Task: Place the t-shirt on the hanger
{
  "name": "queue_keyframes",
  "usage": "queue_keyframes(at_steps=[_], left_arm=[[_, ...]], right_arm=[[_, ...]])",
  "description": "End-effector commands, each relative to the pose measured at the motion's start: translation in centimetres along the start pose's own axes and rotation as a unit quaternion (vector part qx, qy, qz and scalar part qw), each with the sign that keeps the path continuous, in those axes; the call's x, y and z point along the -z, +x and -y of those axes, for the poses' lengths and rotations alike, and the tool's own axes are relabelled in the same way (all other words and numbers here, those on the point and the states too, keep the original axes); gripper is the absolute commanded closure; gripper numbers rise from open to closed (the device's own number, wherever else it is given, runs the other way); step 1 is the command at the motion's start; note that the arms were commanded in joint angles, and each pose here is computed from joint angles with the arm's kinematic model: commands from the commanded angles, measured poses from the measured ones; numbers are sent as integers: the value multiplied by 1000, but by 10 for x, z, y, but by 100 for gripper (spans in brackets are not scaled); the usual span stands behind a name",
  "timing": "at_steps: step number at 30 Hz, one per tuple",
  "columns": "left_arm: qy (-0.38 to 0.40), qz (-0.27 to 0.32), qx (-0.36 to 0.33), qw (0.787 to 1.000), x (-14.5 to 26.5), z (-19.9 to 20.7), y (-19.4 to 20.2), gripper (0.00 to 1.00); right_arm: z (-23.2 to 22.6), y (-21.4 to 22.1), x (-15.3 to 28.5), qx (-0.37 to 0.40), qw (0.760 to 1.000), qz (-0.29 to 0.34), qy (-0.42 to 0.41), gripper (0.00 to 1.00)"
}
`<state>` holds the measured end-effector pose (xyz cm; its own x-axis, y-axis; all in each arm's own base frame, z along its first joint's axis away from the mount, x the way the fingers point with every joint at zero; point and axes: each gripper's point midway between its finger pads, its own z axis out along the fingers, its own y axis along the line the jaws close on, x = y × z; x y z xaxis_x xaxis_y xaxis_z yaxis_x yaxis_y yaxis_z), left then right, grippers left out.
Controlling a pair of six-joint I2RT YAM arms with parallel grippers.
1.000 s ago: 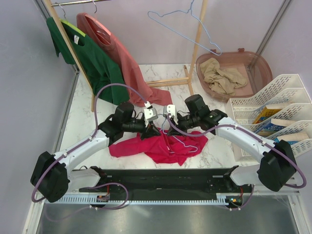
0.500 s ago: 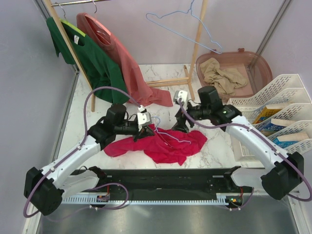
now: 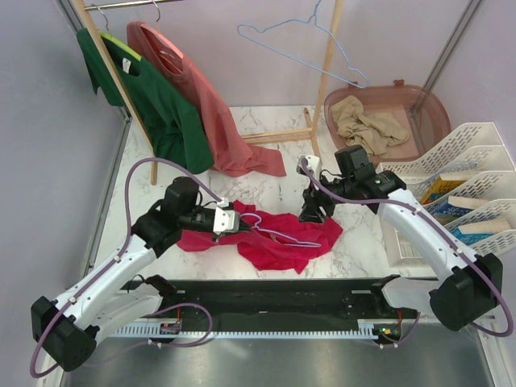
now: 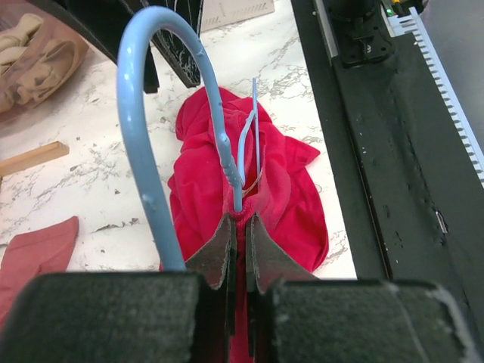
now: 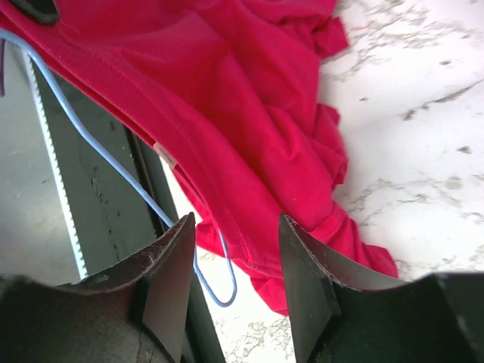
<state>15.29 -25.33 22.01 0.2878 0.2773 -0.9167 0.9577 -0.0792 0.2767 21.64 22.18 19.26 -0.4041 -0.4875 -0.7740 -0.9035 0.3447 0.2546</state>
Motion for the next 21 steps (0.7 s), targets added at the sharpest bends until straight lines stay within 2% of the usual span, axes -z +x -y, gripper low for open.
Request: queue_keyframes(at_steps=[1,8,14,21], left_arm=[[20,32,-66,997,2,-1,-25,98],[22,37,-75,996,1,0,-31,98],[21,36,-69,997,2,0,-32,98],[18,36,-56,998,0,-4,-33,98]], right_arm=[[-14,20,-9,4,998,-26,-58,46],[-28,35,-35,15,995,-46,-89,50],[-18,40,-45,31,997,-54,-54,50],[-3,72,-53,47,995,-87,-17,48]])
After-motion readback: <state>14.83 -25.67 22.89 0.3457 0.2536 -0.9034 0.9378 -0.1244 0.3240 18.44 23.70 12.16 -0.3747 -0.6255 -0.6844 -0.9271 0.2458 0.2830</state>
